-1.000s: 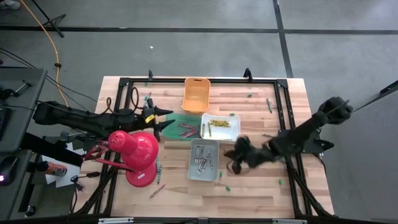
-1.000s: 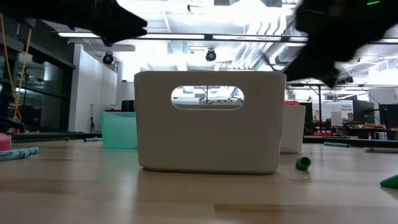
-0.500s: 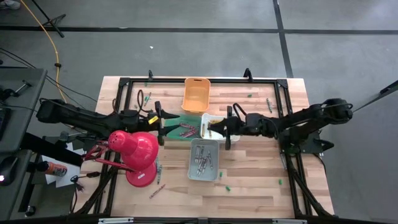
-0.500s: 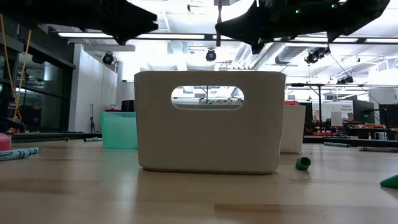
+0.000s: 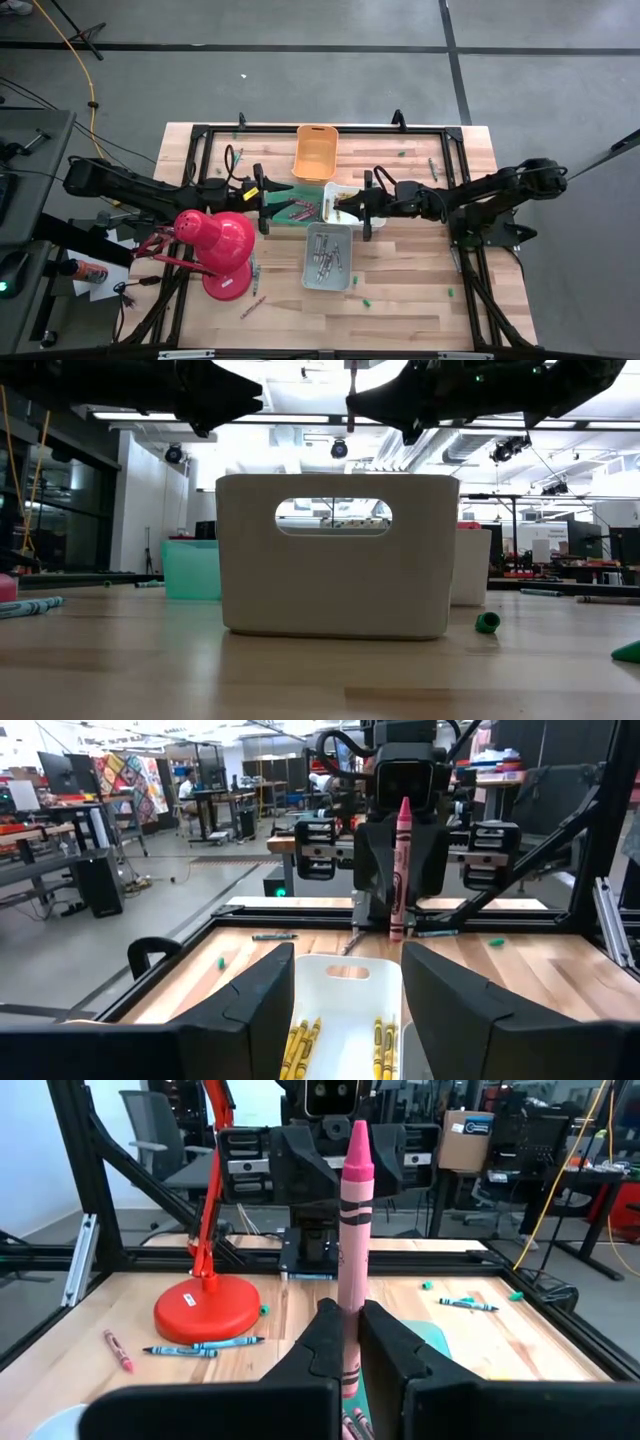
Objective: Sort crayons
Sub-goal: Put the pink crayon into the blue bin
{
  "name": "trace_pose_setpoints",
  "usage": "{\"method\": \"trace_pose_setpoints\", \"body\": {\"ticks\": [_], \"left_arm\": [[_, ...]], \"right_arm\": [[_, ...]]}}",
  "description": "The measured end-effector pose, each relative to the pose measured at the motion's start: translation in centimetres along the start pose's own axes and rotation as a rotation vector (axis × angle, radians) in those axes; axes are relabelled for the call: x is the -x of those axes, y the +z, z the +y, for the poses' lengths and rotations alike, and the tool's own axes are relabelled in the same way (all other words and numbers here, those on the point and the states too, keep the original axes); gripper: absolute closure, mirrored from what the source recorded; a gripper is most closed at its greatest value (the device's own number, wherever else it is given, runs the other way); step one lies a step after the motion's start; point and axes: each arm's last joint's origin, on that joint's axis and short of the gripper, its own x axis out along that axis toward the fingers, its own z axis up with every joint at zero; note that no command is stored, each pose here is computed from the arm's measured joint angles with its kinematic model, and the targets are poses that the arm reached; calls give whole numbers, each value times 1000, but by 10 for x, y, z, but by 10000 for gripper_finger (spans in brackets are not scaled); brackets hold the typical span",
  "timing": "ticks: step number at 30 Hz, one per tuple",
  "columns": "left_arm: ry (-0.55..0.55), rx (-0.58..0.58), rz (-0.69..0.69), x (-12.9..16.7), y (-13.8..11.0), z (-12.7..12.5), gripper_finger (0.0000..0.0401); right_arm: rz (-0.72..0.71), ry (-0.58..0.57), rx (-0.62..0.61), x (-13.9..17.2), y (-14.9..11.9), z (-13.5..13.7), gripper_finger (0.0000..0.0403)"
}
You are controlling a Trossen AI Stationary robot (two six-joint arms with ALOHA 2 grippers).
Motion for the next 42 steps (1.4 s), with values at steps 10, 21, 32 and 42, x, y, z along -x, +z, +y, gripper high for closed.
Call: {"method": "trace_pose_setpoints", "body": {"ticks": [10, 21, 32, 42], "left_arm": [[0, 0, 0, 0, 0, 0, 229], [1, -1, -7, 0, 1, 0, 229], [2, -24, -7, 0, 1, 0, 229], [2, -25, -1, 0, 0, 0, 229]], "right_arm": [[-4, 0, 2, 0, 1, 0, 396], [-61, -73, -12, -33, -42, -7, 396], [102, -71, -103, -100, -75, -13, 396], [297, -112, -114, -121, -67, -14, 372]]}}
